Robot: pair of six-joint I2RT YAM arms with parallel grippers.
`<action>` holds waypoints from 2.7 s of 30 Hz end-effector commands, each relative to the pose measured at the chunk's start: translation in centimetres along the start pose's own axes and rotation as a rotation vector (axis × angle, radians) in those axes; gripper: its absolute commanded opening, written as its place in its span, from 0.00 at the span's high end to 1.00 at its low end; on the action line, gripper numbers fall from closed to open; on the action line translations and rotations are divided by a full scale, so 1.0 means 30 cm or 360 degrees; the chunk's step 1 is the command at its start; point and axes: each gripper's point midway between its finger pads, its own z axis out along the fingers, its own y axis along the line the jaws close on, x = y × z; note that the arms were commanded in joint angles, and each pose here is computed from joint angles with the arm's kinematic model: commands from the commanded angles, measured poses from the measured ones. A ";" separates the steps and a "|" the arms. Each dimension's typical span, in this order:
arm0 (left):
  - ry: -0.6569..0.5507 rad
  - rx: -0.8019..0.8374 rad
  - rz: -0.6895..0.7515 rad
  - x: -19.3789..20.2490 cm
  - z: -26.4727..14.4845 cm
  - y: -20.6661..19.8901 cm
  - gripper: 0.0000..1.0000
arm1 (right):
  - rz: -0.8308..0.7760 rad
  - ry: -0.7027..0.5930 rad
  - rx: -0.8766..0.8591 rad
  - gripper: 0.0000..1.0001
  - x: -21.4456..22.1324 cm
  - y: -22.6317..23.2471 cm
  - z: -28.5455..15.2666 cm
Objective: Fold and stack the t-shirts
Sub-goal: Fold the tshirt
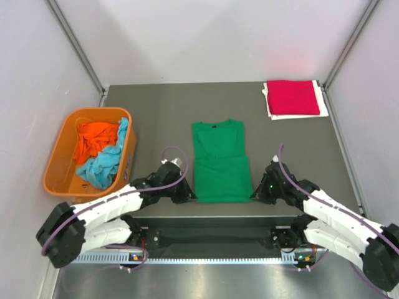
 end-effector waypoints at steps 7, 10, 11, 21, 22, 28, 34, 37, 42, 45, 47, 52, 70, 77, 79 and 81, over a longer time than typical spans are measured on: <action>-0.0070 -0.0051 -0.0040 0.053 -0.076 -0.026 1.00 | -0.0121 -0.0054 -0.0051 1.00 0.017 0.057 -0.112; -0.0150 -0.0079 -0.0001 0.006 -0.086 -0.054 1.00 | -0.0191 -0.0110 -0.0047 1.00 -0.027 0.093 -0.135; -0.0156 -0.0080 0.0010 0.000 -0.087 -0.064 1.00 | -0.0205 -0.0131 -0.0037 1.00 -0.041 0.101 -0.139; -0.0383 -0.0163 0.0098 -0.319 -0.118 -0.190 1.00 | -0.0353 -0.0188 -0.0013 1.00 -0.242 0.283 -0.119; -0.0344 -0.0165 0.0101 -0.336 -0.096 -0.192 1.00 | -0.0370 -0.0240 -0.0049 1.00 -0.302 0.323 -0.135; -0.0448 -0.0171 0.0142 -0.620 -0.072 -0.244 1.00 | -0.0412 -0.0270 -0.0074 1.00 -0.535 0.424 -0.113; -0.0561 -0.0127 0.0186 -0.888 -0.044 -0.325 1.00 | -0.0406 -0.0240 -0.0129 1.00 -0.716 0.509 -0.029; -0.0575 -0.0140 0.0166 -0.993 0.004 -0.315 1.00 | -0.0387 -0.0230 -0.0154 1.00 -0.791 0.539 0.034; -0.0551 -0.0098 0.0111 -1.130 0.093 -0.272 1.00 | -0.0339 -0.0209 -0.0154 1.00 -0.900 0.543 0.167; -0.0562 -0.0049 0.0121 -1.201 0.148 -0.252 1.00 | -0.0323 -0.0241 -0.0227 0.99 -0.980 0.568 0.233; -0.0558 -0.0041 0.0117 -1.240 0.185 -0.230 1.00 | -0.0302 -0.0204 -0.0220 0.94 -0.997 0.545 0.303; -0.0512 -0.0038 0.0147 -1.278 0.268 -0.182 0.95 | -0.0257 -0.0218 -0.0223 0.87 -1.086 0.518 0.382; -0.0408 0.0294 0.0238 -1.085 0.155 -0.224 0.63 | -0.0634 0.0021 -0.0294 0.47 -0.760 0.364 0.178; -0.0377 0.0345 0.0266 -1.111 0.247 -0.211 0.64 | -0.0710 0.0099 -0.0219 0.47 -0.738 0.297 0.303; -0.0379 0.0314 0.0278 -1.142 0.280 -0.198 0.64 | -0.0711 0.0114 -0.0272 0.48 -0.732 0.306 0.332; -0.0363 0.0283 0.0289 -1.157 0.322 -0.169 0.64 | -0.0691 0.0129 -0.0281 0.52 -0.706 0.284 0.356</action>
